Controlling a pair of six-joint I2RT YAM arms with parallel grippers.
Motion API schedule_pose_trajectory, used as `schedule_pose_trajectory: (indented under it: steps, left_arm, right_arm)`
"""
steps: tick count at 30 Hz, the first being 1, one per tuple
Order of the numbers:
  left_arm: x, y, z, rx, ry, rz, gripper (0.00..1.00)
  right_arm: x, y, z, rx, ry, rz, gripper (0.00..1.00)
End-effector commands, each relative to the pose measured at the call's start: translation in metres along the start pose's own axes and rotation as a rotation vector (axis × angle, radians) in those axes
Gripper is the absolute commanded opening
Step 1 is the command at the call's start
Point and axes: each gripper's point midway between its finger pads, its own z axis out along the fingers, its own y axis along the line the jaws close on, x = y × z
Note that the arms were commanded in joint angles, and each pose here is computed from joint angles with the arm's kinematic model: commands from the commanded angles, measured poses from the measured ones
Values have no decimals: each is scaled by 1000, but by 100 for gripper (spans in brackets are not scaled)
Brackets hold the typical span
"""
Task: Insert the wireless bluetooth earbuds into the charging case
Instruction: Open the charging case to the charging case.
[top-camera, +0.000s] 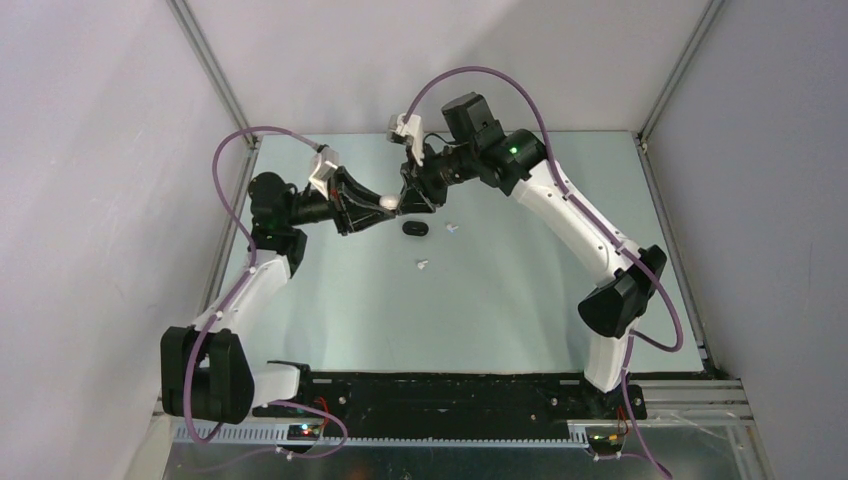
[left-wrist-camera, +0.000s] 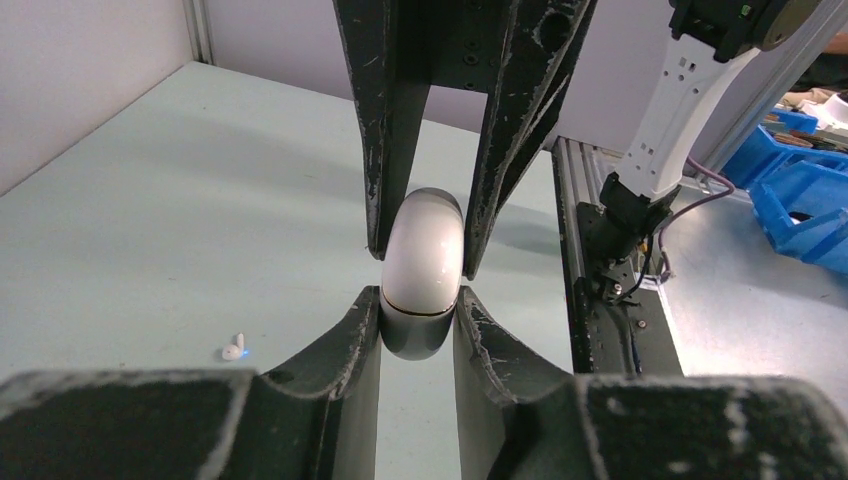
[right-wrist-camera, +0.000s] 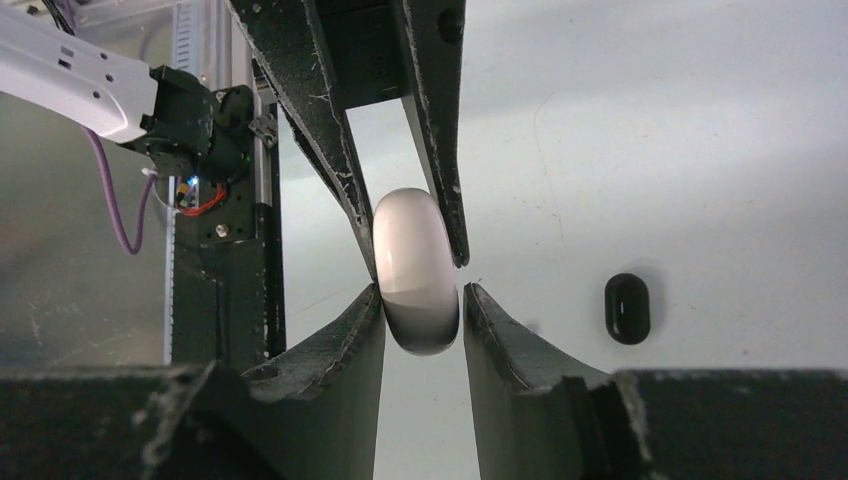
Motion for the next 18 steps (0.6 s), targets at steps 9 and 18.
schedule_pose_trajectory:
  steps: [9,18]
  left_arm:
    - [-6,-11,-1,61,17,92,0]
    - [-6,-10,-1,58,17,100,0]
  right_arm:
    - [-25,-23,-5,7,-117,124,40]
    - [-26,-35,-7,-10,-149,226,50]
